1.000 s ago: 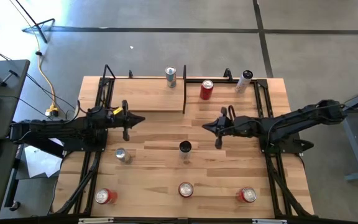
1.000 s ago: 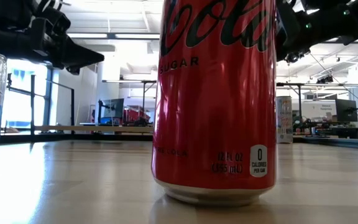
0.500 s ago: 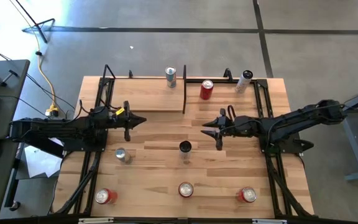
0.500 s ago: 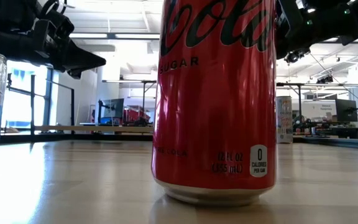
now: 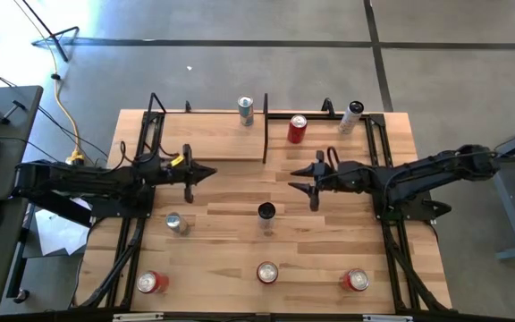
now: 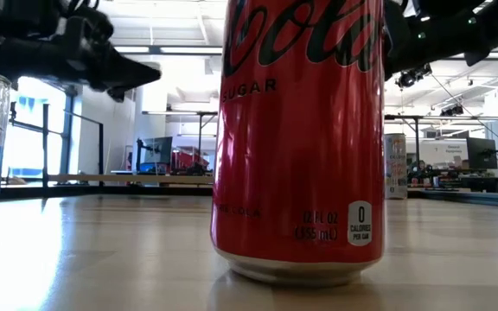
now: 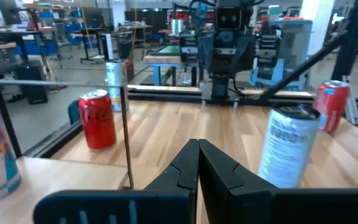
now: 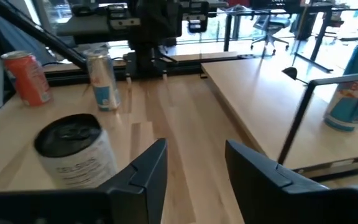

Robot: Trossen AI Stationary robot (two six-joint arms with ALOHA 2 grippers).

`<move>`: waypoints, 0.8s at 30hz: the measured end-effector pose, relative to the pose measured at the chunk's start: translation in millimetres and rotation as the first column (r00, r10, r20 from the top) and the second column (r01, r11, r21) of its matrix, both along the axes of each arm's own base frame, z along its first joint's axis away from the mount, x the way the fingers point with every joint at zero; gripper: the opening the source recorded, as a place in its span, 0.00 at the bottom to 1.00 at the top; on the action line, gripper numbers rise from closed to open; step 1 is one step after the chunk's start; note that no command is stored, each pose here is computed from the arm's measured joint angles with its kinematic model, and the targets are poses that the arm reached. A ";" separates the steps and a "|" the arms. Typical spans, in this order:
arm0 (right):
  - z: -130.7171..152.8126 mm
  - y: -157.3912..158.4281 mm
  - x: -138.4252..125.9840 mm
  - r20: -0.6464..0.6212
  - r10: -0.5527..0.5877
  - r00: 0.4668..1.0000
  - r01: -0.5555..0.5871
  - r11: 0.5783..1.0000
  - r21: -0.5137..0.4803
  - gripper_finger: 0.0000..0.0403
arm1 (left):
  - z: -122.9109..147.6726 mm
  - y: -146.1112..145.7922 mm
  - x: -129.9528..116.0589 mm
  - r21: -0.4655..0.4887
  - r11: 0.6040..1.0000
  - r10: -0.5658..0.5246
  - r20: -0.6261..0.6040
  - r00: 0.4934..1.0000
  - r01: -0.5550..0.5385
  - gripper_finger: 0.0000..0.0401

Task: Place canned beverage on shelf
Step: Put the bottom white-yellow soda can on the shelf

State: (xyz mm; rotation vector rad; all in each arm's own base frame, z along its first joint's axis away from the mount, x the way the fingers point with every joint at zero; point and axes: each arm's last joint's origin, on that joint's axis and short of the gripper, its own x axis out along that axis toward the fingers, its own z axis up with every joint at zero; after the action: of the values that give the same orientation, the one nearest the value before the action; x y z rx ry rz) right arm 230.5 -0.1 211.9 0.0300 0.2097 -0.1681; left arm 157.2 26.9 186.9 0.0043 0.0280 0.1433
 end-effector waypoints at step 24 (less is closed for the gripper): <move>-3.7 -13.3 4.4 -0.040 0.103 0.994 -0.109 0.976 -0.191 0.01 | 35.7 -45.2 123.5 0.018 0.995 -0.094 -0.290 0.952 0.103 0.26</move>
State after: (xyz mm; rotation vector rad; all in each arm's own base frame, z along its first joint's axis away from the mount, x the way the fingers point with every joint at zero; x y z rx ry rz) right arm 234.8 -13.4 208.1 -0.1766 0.2230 -0.0822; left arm 280.8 -18.3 222.6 0.0594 0.3175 0.0421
